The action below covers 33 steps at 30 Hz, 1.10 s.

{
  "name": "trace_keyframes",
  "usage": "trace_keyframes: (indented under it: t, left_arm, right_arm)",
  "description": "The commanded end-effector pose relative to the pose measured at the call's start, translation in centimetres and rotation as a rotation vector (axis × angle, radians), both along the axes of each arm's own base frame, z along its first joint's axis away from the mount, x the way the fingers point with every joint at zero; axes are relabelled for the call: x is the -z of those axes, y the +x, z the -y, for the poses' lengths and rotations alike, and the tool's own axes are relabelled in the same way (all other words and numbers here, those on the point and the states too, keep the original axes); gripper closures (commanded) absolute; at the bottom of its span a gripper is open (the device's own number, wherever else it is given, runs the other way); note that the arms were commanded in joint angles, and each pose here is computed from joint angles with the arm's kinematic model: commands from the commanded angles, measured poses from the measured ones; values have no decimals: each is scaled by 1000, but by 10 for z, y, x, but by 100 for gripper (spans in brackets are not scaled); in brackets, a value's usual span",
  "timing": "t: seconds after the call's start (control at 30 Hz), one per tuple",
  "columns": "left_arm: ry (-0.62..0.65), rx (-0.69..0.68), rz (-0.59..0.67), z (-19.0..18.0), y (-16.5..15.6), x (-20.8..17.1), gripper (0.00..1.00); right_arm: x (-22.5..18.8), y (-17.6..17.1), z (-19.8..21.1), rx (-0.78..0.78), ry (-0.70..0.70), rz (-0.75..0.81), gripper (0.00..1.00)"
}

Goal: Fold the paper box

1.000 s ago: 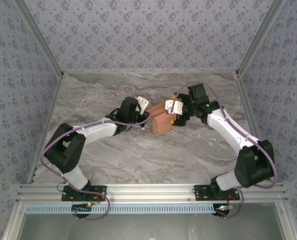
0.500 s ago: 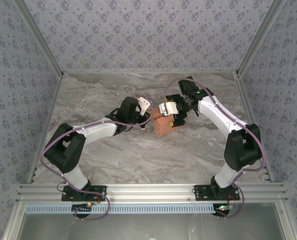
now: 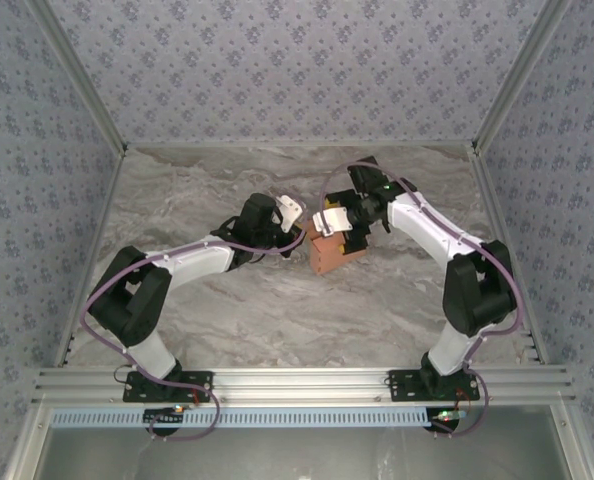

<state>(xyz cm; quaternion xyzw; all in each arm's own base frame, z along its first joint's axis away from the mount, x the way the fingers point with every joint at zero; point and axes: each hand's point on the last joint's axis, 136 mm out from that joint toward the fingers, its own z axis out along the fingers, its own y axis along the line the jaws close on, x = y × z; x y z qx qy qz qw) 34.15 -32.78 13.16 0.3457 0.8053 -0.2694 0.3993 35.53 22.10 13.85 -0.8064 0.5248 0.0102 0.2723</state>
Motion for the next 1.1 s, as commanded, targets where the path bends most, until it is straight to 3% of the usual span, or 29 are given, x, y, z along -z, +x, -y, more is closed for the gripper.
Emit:
trace_keyframes:
  t: [0.0, 0.4, 0.43, 0.53, 0.67, 0.83, 0.87, 0.97, 1.07]
  left_arm:
    - [-67, 57, 80, 14, 0, -39, 100]
    - [-77, 136, 110, 16, -14, -40, 100]
    - [-77, 135, 114, 16, -14, -41, 100]
    - [-73, 135, 119, 15, -15, -41, 100]
    - [-67, 132, 115, 14, -14, -41, 98]
    - [-77, 100, 103, 11, -9, -41, 85]
    - [-89, 96, 96, 10, -9, -42, 75]
    - [-152, 89, 73, 6, -12, -52, 61]
    - [-233, 52, 57, -6, -14, -68, 56]
  right_arm:
    - [6, -3, -3, -24, -32, -26, 0]
    - [12, -1, -5, -6, -41, -52, 0]
    - [11, 0, -5, 7, -37, -60, 4]
    - [2, 7, -10, 105, 24, -100, 28]
    - [5, 6, -7, 133, -16, -156, 42]
    - [8, 7, -10, 159, 4, -178, 45]
    - [7, 9, -10, 182, 11, -180, 46]
    - [9, 12, -10, 212, 11, -195, 47]
    - [12, 11, -10, 226, 3, -197, 47]
